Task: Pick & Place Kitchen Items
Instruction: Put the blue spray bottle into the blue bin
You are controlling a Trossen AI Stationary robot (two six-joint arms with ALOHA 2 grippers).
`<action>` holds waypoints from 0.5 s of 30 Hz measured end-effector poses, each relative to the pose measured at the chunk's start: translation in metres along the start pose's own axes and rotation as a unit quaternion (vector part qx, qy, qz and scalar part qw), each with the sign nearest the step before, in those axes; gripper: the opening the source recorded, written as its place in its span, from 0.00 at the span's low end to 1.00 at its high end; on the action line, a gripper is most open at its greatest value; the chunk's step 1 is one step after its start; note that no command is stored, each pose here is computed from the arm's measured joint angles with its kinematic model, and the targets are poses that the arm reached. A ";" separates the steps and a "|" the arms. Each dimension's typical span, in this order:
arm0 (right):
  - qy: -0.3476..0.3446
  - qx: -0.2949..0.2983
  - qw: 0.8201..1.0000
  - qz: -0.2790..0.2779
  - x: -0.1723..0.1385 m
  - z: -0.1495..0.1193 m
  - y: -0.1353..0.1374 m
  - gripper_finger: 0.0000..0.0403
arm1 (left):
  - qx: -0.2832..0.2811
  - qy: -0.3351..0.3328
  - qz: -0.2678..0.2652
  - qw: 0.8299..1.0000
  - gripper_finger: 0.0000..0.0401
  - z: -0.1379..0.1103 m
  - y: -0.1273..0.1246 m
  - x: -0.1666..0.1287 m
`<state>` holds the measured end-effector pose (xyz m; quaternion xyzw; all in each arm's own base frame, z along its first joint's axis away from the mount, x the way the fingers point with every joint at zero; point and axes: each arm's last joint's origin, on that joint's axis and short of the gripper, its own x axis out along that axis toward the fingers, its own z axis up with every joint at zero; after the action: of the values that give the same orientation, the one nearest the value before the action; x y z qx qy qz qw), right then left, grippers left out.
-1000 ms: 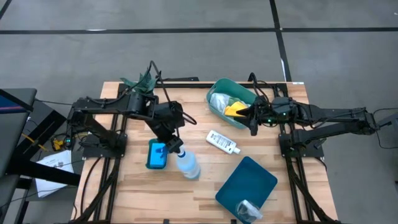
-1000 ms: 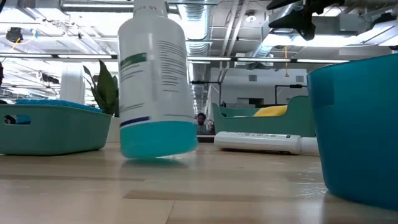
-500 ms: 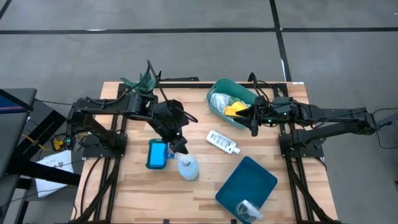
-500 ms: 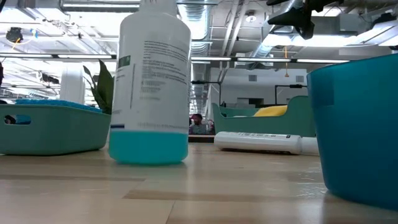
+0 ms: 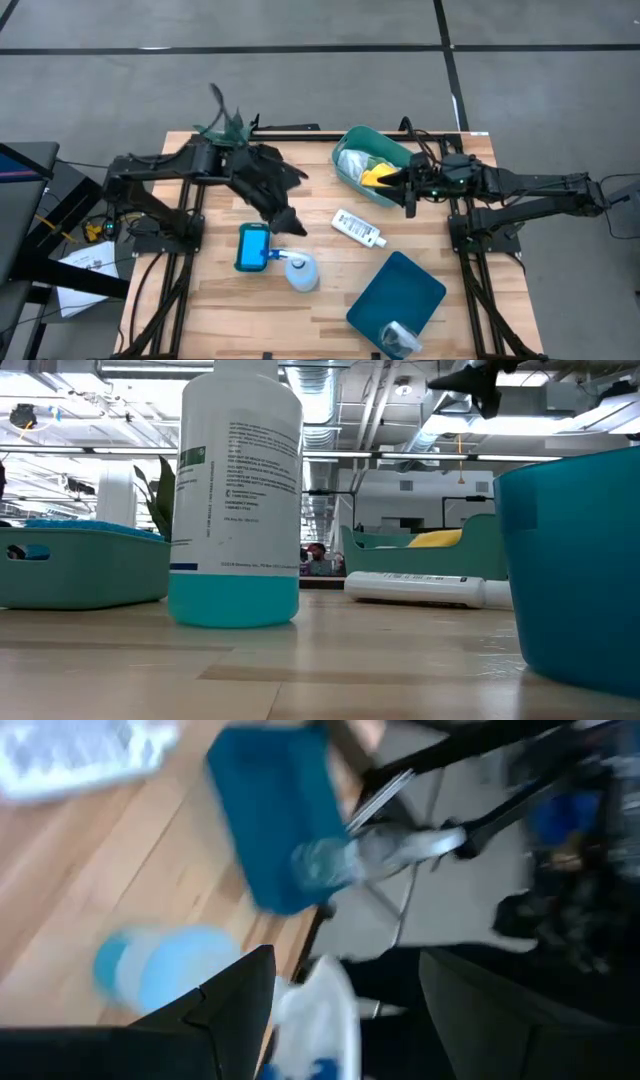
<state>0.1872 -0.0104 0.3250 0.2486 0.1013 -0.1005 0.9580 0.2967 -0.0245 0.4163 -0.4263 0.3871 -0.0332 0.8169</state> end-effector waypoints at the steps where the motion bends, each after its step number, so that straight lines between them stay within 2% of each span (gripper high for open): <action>1: -0.007 0.001 1.000 0.007 0.000 0.001 0.001 0.49 | 0.011 -0.015 -0.014 1.000 0.61 0.002 -0.002 -0.005; 5: -0.029 0.011 0.999 0.034 0.000 0.007 0.005 0.49 | 0.083 -0.086 -0.079 0.990 0.61 0.007 -0.017 -0.030; 9: -0.061 0.013 0.996 0.069 -0.002 0.012 0.013 0.49 | 0.160 -0.140 -0.134 0.968 0.61 0.003 -0.032 -0.051; 12: -0.082 0.013 0.992 0.096 -0.002 0.014 0.021 0.49 | 0.213 -0.192 -0.180 0.941 0.61 0.007 -0.045 -0.060; 15: -0.091 0.028 0.988 0.118 0.003 0.014 0.028 0.49 | 0.272 -0.244 -0.254 0.896 0.61 0.012 -0.060 -0.072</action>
<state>0.1986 0.0061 0.3487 0.2752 -0.0197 -0.0119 0.9611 0.2712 -0.0266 0.5067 -0.2665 0.0306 -0.2383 0.9334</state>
